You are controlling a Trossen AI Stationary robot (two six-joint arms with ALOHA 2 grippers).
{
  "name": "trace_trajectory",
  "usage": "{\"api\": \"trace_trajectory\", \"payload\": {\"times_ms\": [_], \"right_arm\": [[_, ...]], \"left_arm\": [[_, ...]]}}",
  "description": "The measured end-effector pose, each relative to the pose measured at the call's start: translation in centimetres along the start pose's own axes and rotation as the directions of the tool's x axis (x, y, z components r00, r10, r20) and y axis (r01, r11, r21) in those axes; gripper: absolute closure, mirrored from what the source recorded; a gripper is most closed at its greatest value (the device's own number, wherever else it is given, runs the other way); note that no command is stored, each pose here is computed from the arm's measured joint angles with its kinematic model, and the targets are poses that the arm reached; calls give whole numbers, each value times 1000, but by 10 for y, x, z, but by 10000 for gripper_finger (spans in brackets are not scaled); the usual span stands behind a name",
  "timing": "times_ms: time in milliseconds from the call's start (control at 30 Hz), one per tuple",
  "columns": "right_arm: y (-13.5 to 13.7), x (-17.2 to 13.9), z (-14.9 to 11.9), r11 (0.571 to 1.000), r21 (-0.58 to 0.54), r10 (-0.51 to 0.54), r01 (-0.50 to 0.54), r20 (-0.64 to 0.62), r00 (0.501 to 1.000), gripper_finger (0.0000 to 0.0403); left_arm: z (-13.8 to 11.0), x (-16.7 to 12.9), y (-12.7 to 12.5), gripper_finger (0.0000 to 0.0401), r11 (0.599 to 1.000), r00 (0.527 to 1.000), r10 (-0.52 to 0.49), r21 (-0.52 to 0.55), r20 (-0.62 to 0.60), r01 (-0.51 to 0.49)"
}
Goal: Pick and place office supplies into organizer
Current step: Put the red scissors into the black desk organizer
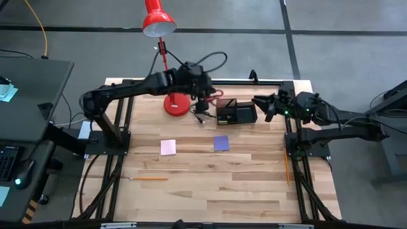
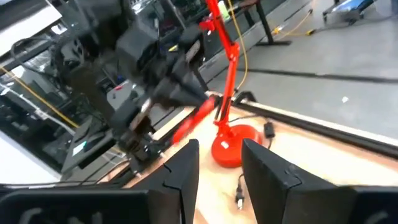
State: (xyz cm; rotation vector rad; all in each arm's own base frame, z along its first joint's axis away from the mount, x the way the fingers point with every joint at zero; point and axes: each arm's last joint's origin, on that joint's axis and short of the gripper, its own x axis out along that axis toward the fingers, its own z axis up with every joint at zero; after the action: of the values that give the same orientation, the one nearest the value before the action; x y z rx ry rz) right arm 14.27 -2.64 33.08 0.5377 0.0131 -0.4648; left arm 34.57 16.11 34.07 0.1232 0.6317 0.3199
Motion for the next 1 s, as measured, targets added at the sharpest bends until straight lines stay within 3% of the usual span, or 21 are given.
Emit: {"api": "trace_trajectory", "payload": {"times_ms": [133,300,500,767,1000], "right_arm": [[6,12,-5,1000,9,22,-22,-19,1000,293],[20,27,-2,996,0,90,-90,72,993,293],[22,34,-10,999,0,36,-36,52,998,293],[23,38,-13,998,27,48,-49,37,998,293],[26,59,-17,993,99,52,-58,61,997,284]], "left_arm": [[7,-11,7,400,996,996,68,-62,49,-65],[11,-19,8,400,986,989,128,-115,77,-119],[10,-28,9,400,980,982,171,-121,79,-161],[-19,-48,1,400,957,972,199,-237,128,-165],[-20,-51,2,400,943,955,253,-260,153,-208]]}}
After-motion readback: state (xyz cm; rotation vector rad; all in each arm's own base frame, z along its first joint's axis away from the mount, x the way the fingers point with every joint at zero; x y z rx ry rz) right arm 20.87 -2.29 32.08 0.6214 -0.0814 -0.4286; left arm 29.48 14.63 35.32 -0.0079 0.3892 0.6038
